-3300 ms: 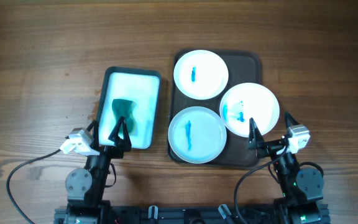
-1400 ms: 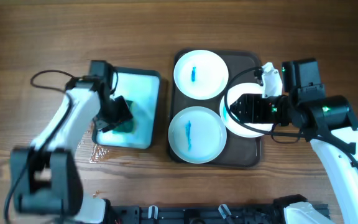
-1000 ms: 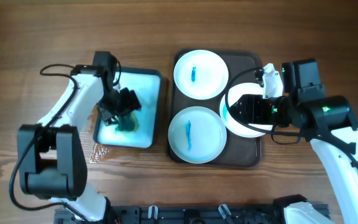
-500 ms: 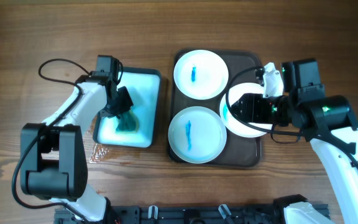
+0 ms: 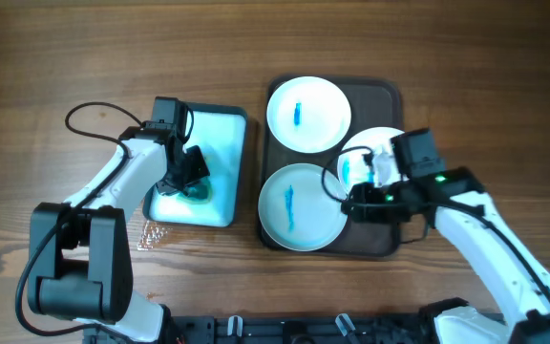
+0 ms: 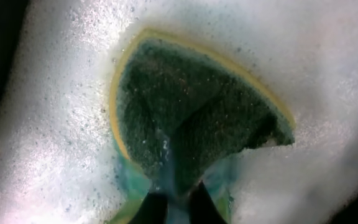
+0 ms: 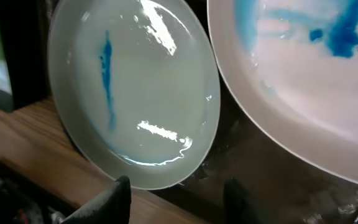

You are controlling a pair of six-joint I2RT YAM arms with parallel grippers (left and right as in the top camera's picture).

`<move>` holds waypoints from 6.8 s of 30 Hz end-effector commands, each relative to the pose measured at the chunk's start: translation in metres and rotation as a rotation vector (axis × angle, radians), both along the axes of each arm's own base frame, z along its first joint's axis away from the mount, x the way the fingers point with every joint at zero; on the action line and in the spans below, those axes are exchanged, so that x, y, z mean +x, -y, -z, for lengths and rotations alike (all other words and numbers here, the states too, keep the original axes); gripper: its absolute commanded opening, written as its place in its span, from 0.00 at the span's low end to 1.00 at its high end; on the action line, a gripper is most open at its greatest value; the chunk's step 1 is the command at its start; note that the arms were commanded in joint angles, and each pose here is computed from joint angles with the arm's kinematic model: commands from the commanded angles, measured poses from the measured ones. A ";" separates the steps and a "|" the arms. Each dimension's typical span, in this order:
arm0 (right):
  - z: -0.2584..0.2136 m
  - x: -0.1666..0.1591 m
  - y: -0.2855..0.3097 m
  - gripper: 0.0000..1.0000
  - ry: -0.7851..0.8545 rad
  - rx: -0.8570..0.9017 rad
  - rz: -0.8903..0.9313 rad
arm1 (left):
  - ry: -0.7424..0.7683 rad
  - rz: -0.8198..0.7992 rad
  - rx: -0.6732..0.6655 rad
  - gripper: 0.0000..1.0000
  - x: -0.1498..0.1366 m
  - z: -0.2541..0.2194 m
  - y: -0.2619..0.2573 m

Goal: Clean dirty plates on tray and stack at the side

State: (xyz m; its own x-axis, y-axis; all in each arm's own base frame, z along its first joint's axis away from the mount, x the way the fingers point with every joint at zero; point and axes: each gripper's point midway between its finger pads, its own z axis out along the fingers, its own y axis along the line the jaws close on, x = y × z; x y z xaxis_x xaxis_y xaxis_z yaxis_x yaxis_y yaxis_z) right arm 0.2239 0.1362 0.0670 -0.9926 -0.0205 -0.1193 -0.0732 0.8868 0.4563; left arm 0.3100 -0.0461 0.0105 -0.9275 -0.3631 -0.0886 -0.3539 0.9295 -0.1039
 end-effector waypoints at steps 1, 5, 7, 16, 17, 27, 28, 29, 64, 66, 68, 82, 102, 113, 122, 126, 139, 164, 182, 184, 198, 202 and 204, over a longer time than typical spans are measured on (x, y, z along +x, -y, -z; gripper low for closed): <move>0.030 0.001 0.015 0.49 -0.055 -0.197 0.102 | -0.072 0.006 0.014 0.04 -0.012 0.004 -0.001; 0.051 0.012 0.017 0.49 -0.064 -0.245 0.129 | -0.064 0.078 -0.028 0.04 -0.003 -0.033 0.008; 0.053 0.018 0.005 0.45 -0.039 -0.189 0.073 | 0.010 0.097 -0.049 0.04 0.008 -0.068 0.014; 0.072 0.043 0.022 0.04 0.010 -0.297 0.195 | 0.154 0.221 -0.230 0.04 0.004 -0.129 0.063; 0.072 0.044 0.024 0.04 0.008 -0.301 0.216 | 0.146 0.254 -0.232 0.04 0.000 -0.126 0.073; 0.073 0.044 0.028 0.04 -0.020 -0.308 0.319 | -0.031 0.262 -0.393 0.04 -0.032 -0.029 0.211; 0.073 0.044 0.027 0.04 -0.021 -0.305 0.318 | -0.047 0.255 -0.392 0.04 -0.033 -0.018 0.217; 0.073 0.044 0.026 0.04 -0.024 -0.298 0.316 | -0.074 0.268 -0.391 0.04 -0.036 0.003 0.227; 0.072 0.042 0.020 0.04 -0.036 -0.268 0.308 | -0.148 0.373 -0.021 0.04 -0.053 0.036 0.159; 0.072 0.042 0.020 0.04 -0.037 -0.268 0.307 | -0.097 0.378 -0.008 0.04 -0.045 0.024 0.157; 0.072 0.041 0.020 0.04 -0.040 -0.266 0.306 | -0.064 0.378 -0.021 0.04 -0.041 0.013 0.159; 0.073 0.038 0.020 0.04 -0.026 -0.280 0.223 | 0.308 0.103 -0.050 0.04 -0.004 -0.138 0.046; -0.052 0.080 0.005 0.04 0.126 -0.314 0.013 | 0.394 -0.090 -0.118 1.00 -0.004 -0.169 -0.013; -0.139 0.158 -0.171 0.04 0.945 -0.328 -0.183 | 0.567 -0.244 -0.166 1.00 -0.037 -0.224 -0.055; -0.195 0.144 -0.192 0.04 1.306 -0.742 -0.297 | 0.536 -0.248 -0.167 1.00 -0.042 -0.219 -0.054; -0.207 0.133 -0.198 0.04 1.355 -0.811 -0.307 | 0.536 -0.248 -0.167 1.00 -0.042 -0.219 -0.054; -0.220 0.131 -0.205 0.04 1.417 -0.881 -0.381 | 0.536 -0.248 -0.167 1.00 -0.042 -0.219 -0.054; -0.251 0.131 -0.203 0.04 1.495 -0.940 -0.302 | 0.536 -0.248 -0.167 1.00 -0.042 -0.219 -0.054; -0.229 0.135 -0.202 0.04 1.421 -0.793 -0.197 | 0.536 -0.248 -0.167 1.00 -0.042 -0.219 -0.054; -0.228 0.134 -0.197 0.04 1.396 -0.736 -0.090 | 0.536 -0.248 -0.167 1.00 -0.042 -0.219 -0.054; -0.192 0.152 0.021 0.04 0.493 0.030 0.483 | 0.536 -0.248 -0.167 1.00 -0.042 -0.219 -0.054; -0.155 0.129 0.214 0.04 0.332 -0.243 0.885 | 0.536 -0.248 -0.167 1.00 -0.042 -0.219 -0.054; -0.132 0.109 0.275 0.04 0.235 -0.339 1.050 | 0.536 -0.248 -0.167 1.00 -0.042 -0.219 -0.054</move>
